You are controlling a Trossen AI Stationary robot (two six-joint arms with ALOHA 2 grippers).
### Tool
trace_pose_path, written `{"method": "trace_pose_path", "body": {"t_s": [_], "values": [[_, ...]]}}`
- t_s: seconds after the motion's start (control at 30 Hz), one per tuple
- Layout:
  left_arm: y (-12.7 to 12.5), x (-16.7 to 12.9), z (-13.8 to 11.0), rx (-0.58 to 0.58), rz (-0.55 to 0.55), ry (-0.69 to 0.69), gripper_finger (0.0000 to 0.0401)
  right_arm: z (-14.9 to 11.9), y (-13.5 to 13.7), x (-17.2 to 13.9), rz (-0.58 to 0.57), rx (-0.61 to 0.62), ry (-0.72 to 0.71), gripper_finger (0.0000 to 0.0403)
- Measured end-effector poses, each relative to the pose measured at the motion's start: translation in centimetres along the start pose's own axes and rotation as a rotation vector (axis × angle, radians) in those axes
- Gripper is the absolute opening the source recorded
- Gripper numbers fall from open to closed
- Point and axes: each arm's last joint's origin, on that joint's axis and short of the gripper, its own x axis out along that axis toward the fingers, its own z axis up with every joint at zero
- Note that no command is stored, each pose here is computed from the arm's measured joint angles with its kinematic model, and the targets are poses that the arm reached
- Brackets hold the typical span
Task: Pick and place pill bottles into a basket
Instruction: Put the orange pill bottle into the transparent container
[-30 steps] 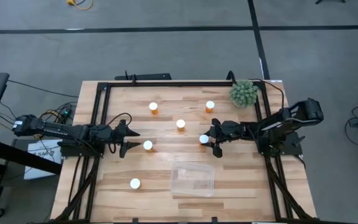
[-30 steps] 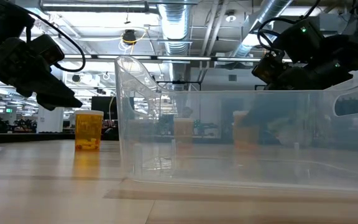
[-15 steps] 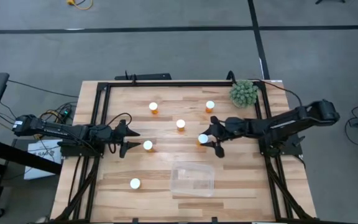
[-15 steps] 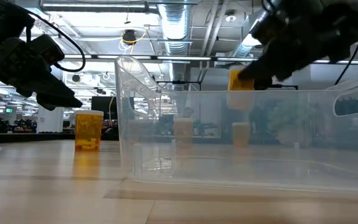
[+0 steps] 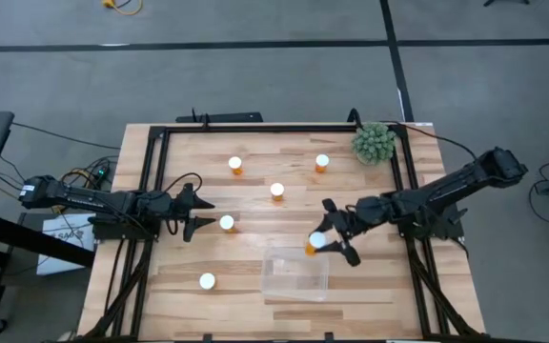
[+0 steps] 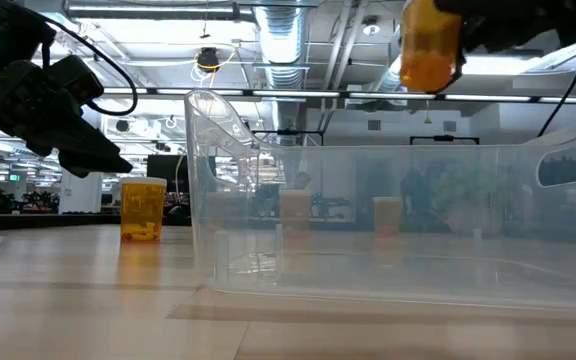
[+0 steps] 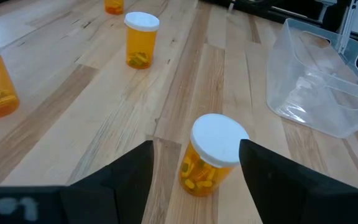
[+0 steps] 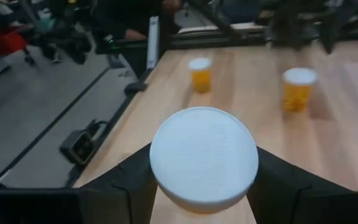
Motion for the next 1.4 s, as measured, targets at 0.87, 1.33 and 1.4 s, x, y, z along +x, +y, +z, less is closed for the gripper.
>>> {"method": "trace_pose_path", "body": {"t_s": [0.87,1.33,1.4], "values": [[0.0,0.0,0.0,0.000,0.000,0.000,0.0226,-5.0,0.8,5.3,0.000,0.068,0.148,0.0184],[0.0,0.0,0.0,0.000,0.000,0.000,0.0226,-6.7,0.6,6.0,0.004,0.073,0.208,0.0187],[0.0,0.0,0.0,0.000,0.001,0.001,0.0226,-6.6,0.6,6.0,0.007,0.066,0.204,0.0189]]}}
